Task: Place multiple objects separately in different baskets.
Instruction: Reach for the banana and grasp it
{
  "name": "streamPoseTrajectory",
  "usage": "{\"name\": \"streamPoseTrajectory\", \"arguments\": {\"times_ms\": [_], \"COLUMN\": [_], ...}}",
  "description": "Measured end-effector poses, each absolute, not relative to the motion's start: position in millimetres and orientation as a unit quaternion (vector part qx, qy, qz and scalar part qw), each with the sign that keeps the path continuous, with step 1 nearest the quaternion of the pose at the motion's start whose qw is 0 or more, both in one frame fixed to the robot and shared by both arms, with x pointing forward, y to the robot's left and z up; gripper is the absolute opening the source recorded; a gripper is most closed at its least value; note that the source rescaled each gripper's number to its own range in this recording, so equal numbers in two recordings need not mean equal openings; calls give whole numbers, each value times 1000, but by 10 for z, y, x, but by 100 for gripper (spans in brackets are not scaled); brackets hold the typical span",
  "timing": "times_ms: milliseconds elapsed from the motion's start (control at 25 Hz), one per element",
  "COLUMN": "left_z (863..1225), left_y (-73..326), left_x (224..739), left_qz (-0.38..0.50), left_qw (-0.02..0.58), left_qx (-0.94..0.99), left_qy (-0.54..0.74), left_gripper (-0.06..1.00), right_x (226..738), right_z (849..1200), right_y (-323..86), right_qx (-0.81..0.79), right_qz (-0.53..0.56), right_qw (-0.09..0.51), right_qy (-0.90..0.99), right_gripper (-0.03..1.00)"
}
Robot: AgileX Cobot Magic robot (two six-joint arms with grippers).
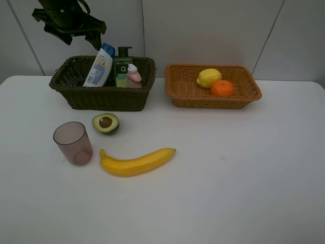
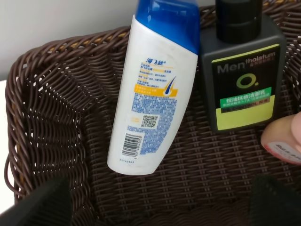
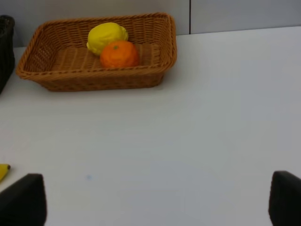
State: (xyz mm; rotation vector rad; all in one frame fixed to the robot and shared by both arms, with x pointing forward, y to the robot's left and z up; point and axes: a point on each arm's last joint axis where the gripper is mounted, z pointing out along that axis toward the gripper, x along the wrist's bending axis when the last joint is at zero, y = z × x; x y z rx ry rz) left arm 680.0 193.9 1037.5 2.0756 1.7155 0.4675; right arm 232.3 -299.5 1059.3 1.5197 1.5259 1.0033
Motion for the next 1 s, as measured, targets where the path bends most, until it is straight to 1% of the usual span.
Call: {"name": "streamPoseTrajectory", "arguments": {"times_ms": [320, 560, 1000], "left_z": [10363, 10359, 10601], "left_y": [1937, 1942, 1913], "left_x": [6780, 6733, 6507], "left_qz": [158, 145, 114], "left_qw": [195, 176, 158], "left_qx": [747, 763, 775], "left_qy": [616, 605, 602], "left_gripper": [100, 100, 100], "right_x": [2323, 2323, 2323], "right_z": [10593, 10593, 10593], "right_y": [-2996, -2996, -2996], "right_qx": [593, 593, 593], "right_qz": [391, 391, 391], "right_qw": [374, 374, 374], "right_qy": [596, 596, 596], "right_gripper": [100, 100, 100]}}
